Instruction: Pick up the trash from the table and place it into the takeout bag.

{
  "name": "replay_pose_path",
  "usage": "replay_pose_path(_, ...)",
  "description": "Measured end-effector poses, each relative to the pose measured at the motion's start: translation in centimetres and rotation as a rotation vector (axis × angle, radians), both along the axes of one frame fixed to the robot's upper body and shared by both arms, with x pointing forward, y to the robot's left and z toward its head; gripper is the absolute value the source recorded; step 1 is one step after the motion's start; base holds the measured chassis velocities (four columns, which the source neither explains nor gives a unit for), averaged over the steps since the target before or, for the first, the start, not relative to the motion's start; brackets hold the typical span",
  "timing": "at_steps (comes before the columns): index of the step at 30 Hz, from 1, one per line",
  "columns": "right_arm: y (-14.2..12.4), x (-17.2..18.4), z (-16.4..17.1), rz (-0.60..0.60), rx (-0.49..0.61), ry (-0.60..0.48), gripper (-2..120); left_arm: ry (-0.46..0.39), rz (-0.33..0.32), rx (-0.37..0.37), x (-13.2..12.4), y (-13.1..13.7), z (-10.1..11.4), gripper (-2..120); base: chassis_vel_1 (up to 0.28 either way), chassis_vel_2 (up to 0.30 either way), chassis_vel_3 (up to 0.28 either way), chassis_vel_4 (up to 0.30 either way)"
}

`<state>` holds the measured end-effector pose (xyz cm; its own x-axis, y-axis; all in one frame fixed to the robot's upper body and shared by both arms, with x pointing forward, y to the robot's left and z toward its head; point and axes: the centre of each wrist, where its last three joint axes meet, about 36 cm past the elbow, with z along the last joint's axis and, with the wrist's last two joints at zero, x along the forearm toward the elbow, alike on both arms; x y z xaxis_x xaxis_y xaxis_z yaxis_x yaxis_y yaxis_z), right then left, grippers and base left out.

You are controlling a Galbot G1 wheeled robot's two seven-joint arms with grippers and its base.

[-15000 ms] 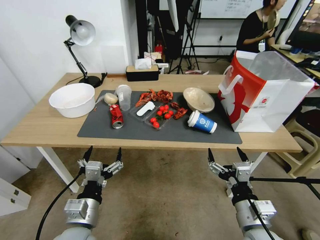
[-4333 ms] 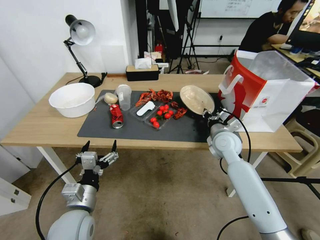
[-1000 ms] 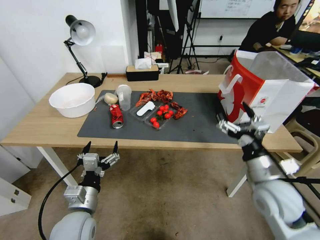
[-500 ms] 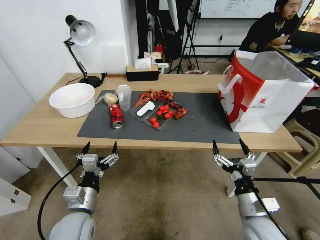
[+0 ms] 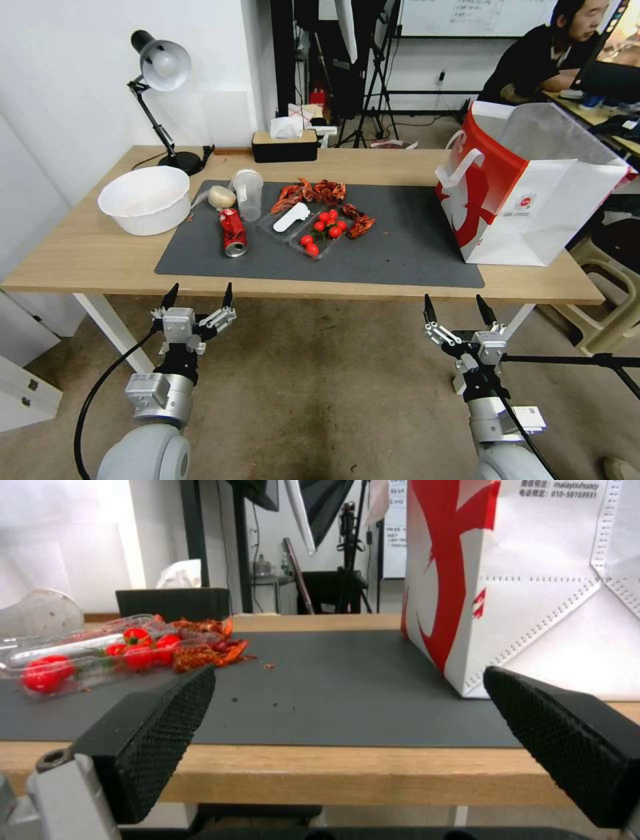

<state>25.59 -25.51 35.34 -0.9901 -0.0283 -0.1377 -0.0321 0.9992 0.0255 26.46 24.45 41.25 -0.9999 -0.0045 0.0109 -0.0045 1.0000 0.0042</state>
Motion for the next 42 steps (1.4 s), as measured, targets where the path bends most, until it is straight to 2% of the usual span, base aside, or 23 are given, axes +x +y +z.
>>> replay_pose_path(9, 0.0, 0.2, 0.1, -0.003, 0.001, -0.005, 100, -0.007, -0.009, -0.009, 0.5, 0.1, -0.1, 100, 0.000, 0.000, 0.000, 0.000)
replay_pose_path(14, 0.1, 0.4, 0.2, -0.006, 0.005, -0.009, 99, -0.027, -0.034, -0.046, 2.0, 0.0, -0.3, 100, 0.000, 0.000, 0.000, 0.000)
replay_pose_path(15, 0.2, 0.4, 0.2, -0.007, 0.006, -0.010, 99, -0.030, -0.047, -0.065, 2.5, -0.1, -0.3, 100, 0.000, 0.000, 0.000, 0.000)
replay_pose_path(16, 0.3, 0.4, 0.3, -0.007, 0.006, -0.011, 99, -0.028, -0.067, -0.116, 3.3, -0.3, -0.1, 100, 0.000, 0.000, 0.000, 0.000)
replay_pose_path(17, 0.3, 0.4, 0.3, -0.007, 0.006, -0.011, 99, -0.028, -0.067, -0.116, 3.3, -0.3, -0.1, 100, 0.000, 0.000, 0.000, 0.000)
replay_pose_path(18, 0.4, 0.4, 0.4, -0.007, 0.006, -0.013, 99, -0.001, -0.084, -0.218, 4.5, -1.2, 0.5, 100, 0.000, 0.000, 0.000, 0.000)
replay_pose_path(19, 0.5, 0.5, 0.4, -0.008, 0.004, -0.014, 99, 0.020, -0.098, -0.263, 5.5, -1.5, 0.7, 100, 0.000, 0.000, 0.000, 0.000)
replay_pose_path(21, 0.7, 0.4, 0.5, -0.007, 0.005, -0.015, 99, 0.032, -0.108, -0.282, 6.4, -1.7, 0.8, 100, 0.000, 0.000, 0.000, 0.000)
replay_pose_path(23, 1.0, 0.5, 0.9, -0.010, 0.008, -0.013, 98, 0.080, -0.116, -0.331, 8.9, -2.1, 0.9, 100, 0.000, 0.000, 0.000, 0.000)
replay_pose_path(25, 1.1, 0.4, 0.9, -0.011, 0.009, -0.013, 98, 0.081, -0.116, -0.332, 9.8, -2.2, 1.0, 100, 0.000, 0.000, 0.000, 0.000)
replay_pose_path(27, 1.2, 0.4, 1.1, -0.015, 0.011, -0.014, 98, 0.090, -0.105, -0.318, 11.8, -2.2, 1.0, 100, 0.000, 0.000, 0.000, 0.000)
replay_pose_path(29, 1.2, 0.4, 1.1, -0.018, 0.013, -0.016, 98, 0.102, -0.086, -0.279, 13.3, -1.7, 0.8, 100, 0.000, 0.000, 0.000, 0.000)
replay_pose_path(42, 1.6, 0.6, 1.0, -0.019, 0.017, -0.016, 94, 0.146, -0.043, -0.201, 16.0, -1.2, -0.8, 100, 0.000, 0.000, 0.000, 0.000)
